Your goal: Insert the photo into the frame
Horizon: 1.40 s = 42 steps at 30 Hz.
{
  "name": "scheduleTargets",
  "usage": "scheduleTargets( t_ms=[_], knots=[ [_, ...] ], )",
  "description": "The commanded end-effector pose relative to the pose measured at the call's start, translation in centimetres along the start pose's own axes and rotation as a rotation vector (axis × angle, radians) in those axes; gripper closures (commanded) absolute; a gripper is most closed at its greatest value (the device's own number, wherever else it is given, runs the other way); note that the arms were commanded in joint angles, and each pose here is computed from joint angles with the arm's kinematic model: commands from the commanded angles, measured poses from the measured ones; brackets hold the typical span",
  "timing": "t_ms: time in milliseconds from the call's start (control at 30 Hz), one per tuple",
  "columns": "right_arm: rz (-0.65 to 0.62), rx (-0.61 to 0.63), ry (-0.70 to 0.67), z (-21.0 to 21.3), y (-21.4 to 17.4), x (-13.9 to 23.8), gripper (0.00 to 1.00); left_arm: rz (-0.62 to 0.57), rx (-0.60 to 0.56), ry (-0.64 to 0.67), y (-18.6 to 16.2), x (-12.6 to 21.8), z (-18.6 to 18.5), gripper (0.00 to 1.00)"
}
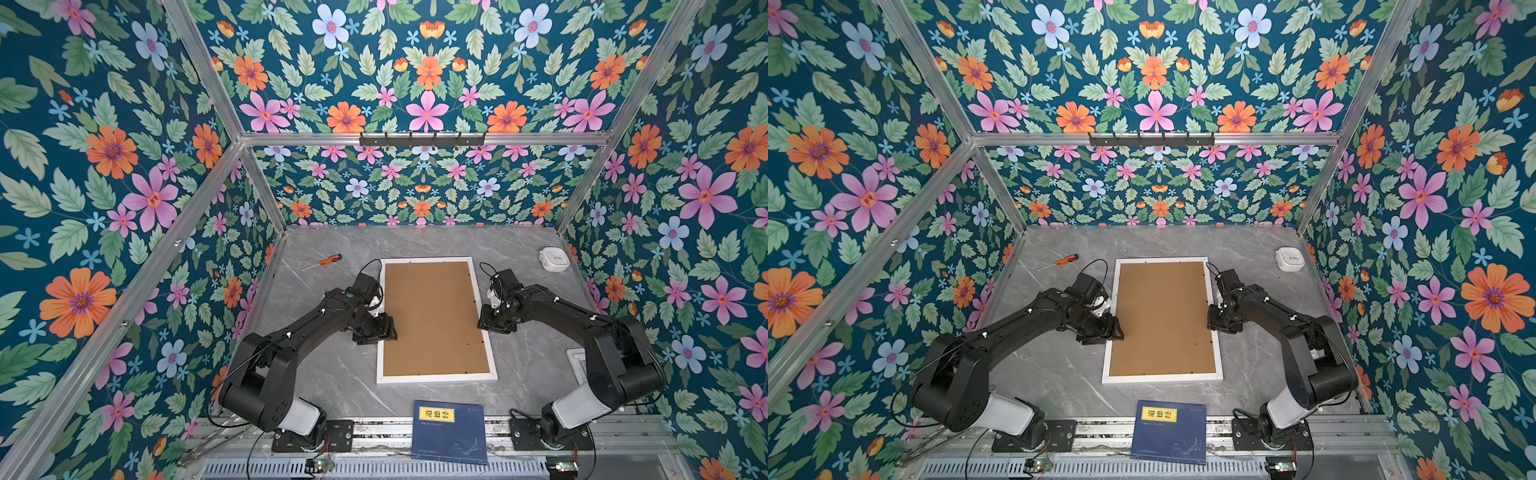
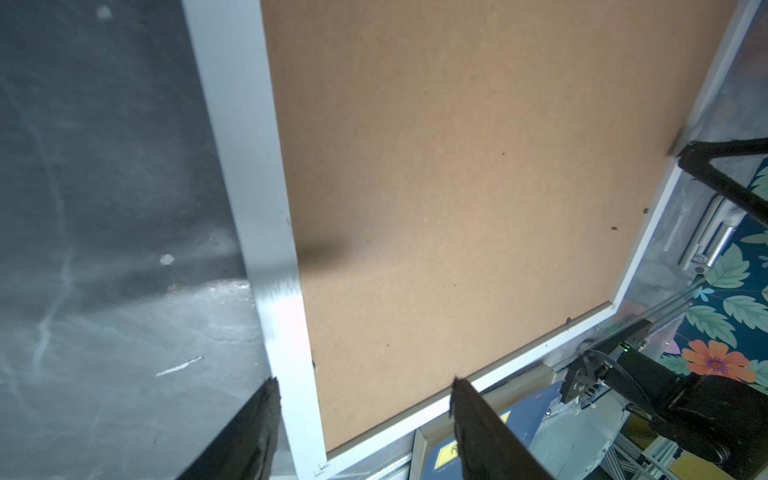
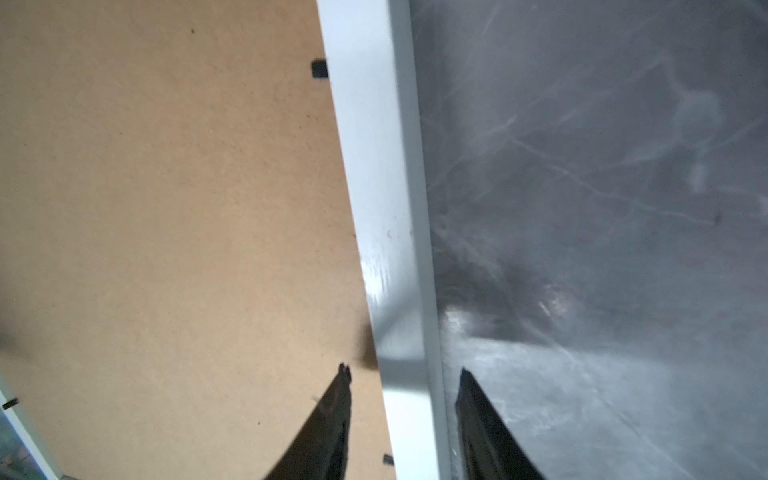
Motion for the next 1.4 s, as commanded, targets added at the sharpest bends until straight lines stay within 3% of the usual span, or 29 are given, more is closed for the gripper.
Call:
scheduleTargets(
  t_ms=[0,533,1367],
  knots=[
    [0.013,0.012,-0.049,-0.4,-0.4,-0.3,0.62,0.038,0.011,0.009,-0.5,-0.3,0.4,0.33],
    [0.03,0.014,-0.058,-0.6,-0.7,-1.0,0.85,0.079,0.033,-0.065,-1.0,-2.0,0.7,0.33],
    [0.045,0.016,-0.045,-0.5,-1.0,-1.3,0.99,0.08,0.05,-0.093,-0.9,-2.9,0.8,0.35]
  ],
)
Point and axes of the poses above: each gripper's point midway between its finger pads, its own x axis back along the fingers, its own z axis along the line the jaws close on, y = z × x, the point moved 8 cm from there along x, back along the fingers, and after that the axes turned 4 degrees about x, right-handed, at the moved point
